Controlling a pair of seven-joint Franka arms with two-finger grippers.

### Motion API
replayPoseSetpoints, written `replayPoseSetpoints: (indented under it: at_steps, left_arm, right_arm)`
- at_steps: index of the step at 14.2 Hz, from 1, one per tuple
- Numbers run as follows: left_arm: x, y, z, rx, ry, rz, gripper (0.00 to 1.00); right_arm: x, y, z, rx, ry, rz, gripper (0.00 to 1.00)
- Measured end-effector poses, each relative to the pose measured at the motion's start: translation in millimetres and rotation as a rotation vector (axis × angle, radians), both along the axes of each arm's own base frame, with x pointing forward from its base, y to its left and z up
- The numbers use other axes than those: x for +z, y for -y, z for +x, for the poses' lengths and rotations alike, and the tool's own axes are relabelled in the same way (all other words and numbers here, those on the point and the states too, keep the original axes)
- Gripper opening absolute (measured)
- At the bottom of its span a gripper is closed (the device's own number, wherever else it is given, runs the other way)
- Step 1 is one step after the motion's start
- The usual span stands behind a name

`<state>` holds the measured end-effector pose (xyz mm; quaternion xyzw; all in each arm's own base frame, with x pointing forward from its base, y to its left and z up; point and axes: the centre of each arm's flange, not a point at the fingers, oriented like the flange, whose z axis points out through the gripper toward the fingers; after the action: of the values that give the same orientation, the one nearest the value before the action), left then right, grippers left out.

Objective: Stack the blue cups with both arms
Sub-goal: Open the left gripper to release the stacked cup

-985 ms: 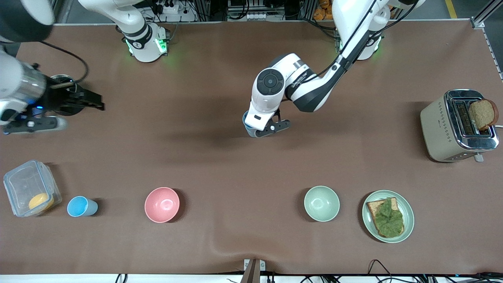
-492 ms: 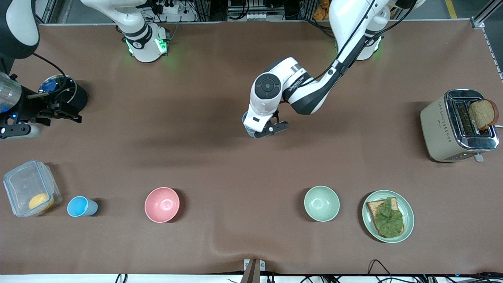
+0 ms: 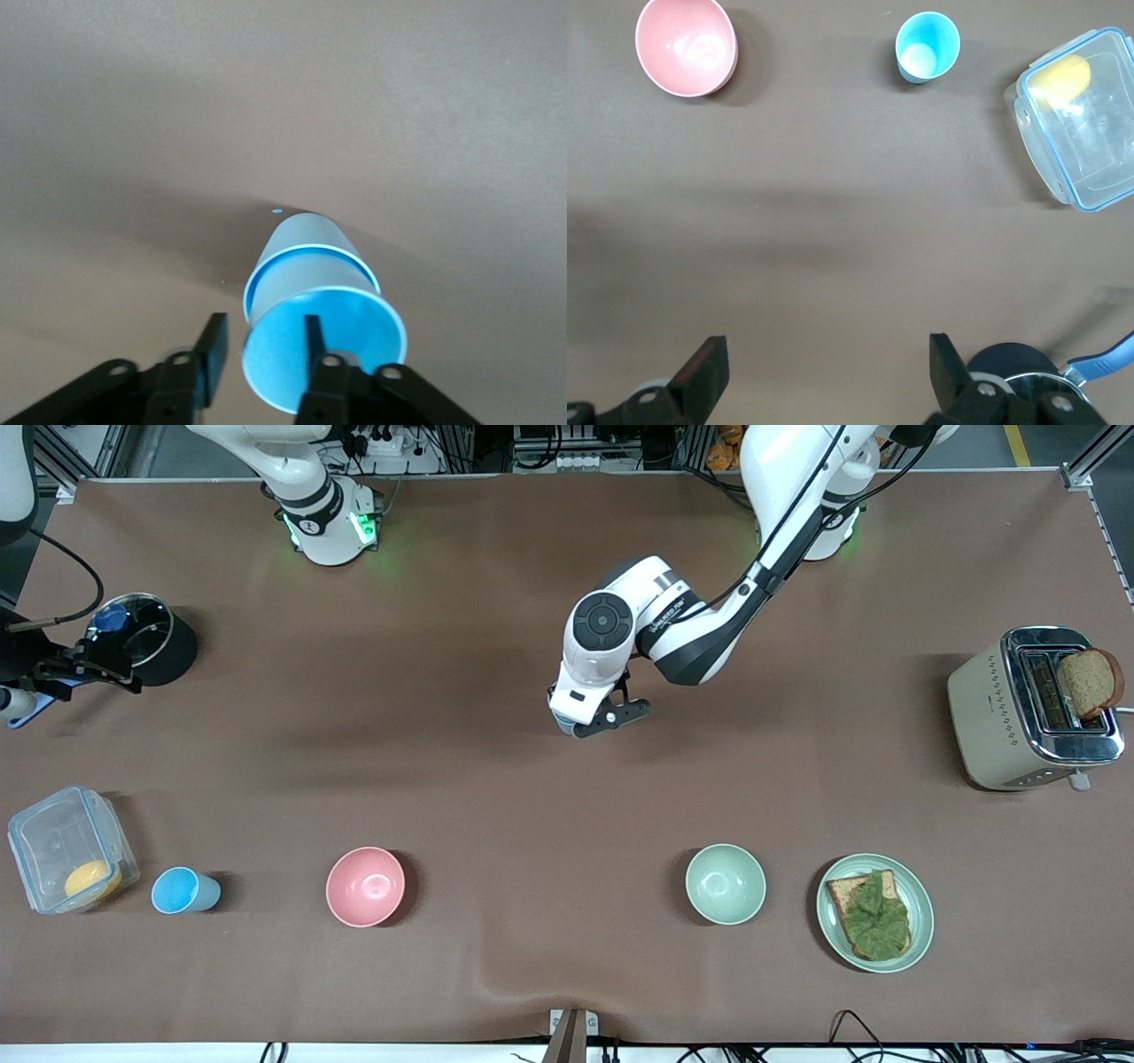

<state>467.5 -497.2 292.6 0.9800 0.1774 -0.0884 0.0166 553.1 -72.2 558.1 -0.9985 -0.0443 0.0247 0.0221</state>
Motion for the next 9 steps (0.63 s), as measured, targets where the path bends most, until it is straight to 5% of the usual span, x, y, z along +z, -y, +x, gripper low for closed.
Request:
replayPoseSetpoints:
  at_steps: [5, 9]
  left_arm:
    - [40, -21, 27, 0.05, 0.051, -0.02, 0.97]
    - [94, -82, 68, 0.087, 0.09, -0.006, 1.0]
  right_arm:
    - [17, -6, -20, 0.01, -0.039, 0.009, 1.0]
    - [14, -5, -20, 0.008, -0.038, 0.008, 1.0]
